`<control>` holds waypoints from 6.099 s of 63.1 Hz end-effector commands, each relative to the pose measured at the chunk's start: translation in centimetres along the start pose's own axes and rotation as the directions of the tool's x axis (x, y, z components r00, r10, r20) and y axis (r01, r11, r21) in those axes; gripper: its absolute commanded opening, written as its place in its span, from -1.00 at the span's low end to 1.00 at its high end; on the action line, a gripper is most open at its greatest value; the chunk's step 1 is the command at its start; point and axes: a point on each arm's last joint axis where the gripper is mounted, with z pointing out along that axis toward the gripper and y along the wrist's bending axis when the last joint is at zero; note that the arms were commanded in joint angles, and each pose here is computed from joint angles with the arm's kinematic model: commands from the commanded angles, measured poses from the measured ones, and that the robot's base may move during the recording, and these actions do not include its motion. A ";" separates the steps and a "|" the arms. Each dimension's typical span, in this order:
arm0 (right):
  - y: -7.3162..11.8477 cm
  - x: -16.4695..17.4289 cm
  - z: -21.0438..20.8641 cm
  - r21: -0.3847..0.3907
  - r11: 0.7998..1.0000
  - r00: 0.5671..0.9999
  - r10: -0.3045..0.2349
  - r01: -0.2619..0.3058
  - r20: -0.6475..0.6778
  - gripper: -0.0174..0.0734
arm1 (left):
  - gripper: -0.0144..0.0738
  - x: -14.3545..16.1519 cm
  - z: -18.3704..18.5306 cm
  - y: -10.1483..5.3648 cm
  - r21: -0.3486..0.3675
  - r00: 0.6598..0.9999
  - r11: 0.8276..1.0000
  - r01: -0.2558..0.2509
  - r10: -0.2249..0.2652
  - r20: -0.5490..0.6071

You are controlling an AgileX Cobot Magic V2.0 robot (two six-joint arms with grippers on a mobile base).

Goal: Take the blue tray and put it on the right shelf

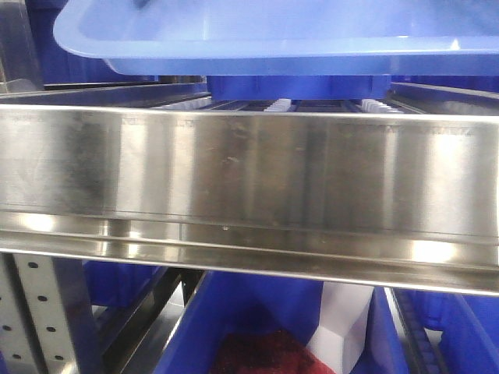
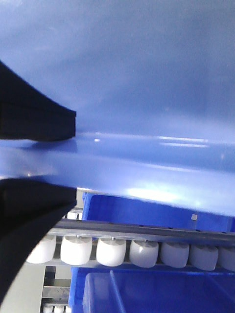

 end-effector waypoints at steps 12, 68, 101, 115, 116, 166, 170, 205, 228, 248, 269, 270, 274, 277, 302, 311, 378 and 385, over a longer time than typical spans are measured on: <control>0.6 -0.1 -1.9 -0.103 0.995 0.998 0.000 0.007 0.064 -0.57 | -0.78 0.5 -2.2 -0.7 0.063 0.996 0.995 -0.084 0.083 0.008; 3.6 -3.1 5.9 -0.124 0.992 0.999 -0.012 0.007 -0.042 -0.33 | -0.56 -4.4 6.2 5.3 0.013 0.998 0.998 0.060 -0.060 0.036; 2.7 -3.3 5.1 -0.046 0.998 0.999 -0.051 0.051 0.015 0.70 | 0.60 -4.7 5.3 5.9 -0.019 0.998 0.999 0.033 -0.032 0.054; 1.5 -2.5 0.4 -0.081 0.995 0.989 -0.041 0.053 0.143 0.38 | 0.50 -4.0 0.2 5.1 -0.007 0.984 1.000 0.003 -0.001 0.178; 1.4 -2.3 0.0 -0.084 0.995 0.987 -0.046 0.059 0.155 0.33 | 0.46 -3.8 -0.2 5.0 -0.008 0.982 1.000 -0.006 0.007 0.189; -9.6 24.4 -9.1 -0.149 0.961 0.516 0.007 0.235 0.856 -0.58 | -0.78 17.5 -9.3 5.5 0.080 0.718 0.975 -0.209 0.097 0.689; -9.7 25.2 -8.2 -0.148 0.960 0.496 0.012 0.236 0.868 -0.58 | -0.78 19.1 -9.0 6.1 0.081 0.684 0.974 -0.212 0.088 0.724; -8.9 23.7 -6.9 -0.140 0.960 0.537 -0.014 0.244 0.843 -0.58 | -0.78 23.9 -8.6 7.7 0.056 0.549 0.971 -0.232 0.083 0.831; -8.9 23.7 -6.9 -0.140 0.960 0.537 -0.014 0.244 0.843 -0.58 | -0.78 24.0 -8.3 7.9 0.041 0.561 0.975 -0.217 0.090 0.823; -8.9 23.7 -6.9 -0.140 0.960 0.537 -0.014 0.244 0.843 -0.58 | -0.78 27.0 -4.0 11.0 -0.130 0.468 0.989 0.075 0.080 0.880; -8.9 23.7 -6.9 -0.140 0.960 0.538 -0.014 0.244 0.843 -0.58 | -0.78 30.9 3.6 14.2 -0.227 0.296 0.930 0.289 0.138 0.945; -8.9 23.7 -6.9 -0.140 0.960 0.538 -0.014 0.244 0.843 -0.58 | -0.78 30.9 3.6 14.3 -0.228 0.277 0.929 0.292 0.146 0.950; -8.9 23.7 -6.9 -0.140 0.960 0.538 -0.014 0.244 0.843 -0.58 | -0.78 31.0 3.7 14.3 -0.232 0.317 0.924 0.303 0.132 0.939; -8.9 23.7 -6.9 -0.140 0.959 0.537 -0.013 0.244 0.844 -0.58 | -0.78 31.0 3.8 14.3 -0.232 0.325 0.924 0.304 0.129 0.937; -8.9 23.7 -6.9 -0.140 0.959 0.537 -0.013 0.244 0.844 -0.58 | -0.78 31.0 3.8 14.3 -0.232 0.323 0.924 0.304 0.130 0.937; -8.9 23.7 -6.9 -0.142 0.959 0.537 -0.013 0.245 0.843 -0.58 | -0.78 31.0 3.9 14.2 -0.225 0.325 0.931 0.286 0.127 0.937; -8.9 23.7 -6.9 -0.142 0.959 0.537 -0.014 0.247 0.843 -0.58 | -0.78 30.9 3.9 14.1 -0.217 0.326 0.938 0.269 0.124 0.937; -8.9 23.7 -6.9 -0.142 0.959 0.537 -0.014 0.247 0.843 -0.58 | -0.78 30.9 3.9 14.1 -0.217 0.326 0.938 0.269 0.124 0.937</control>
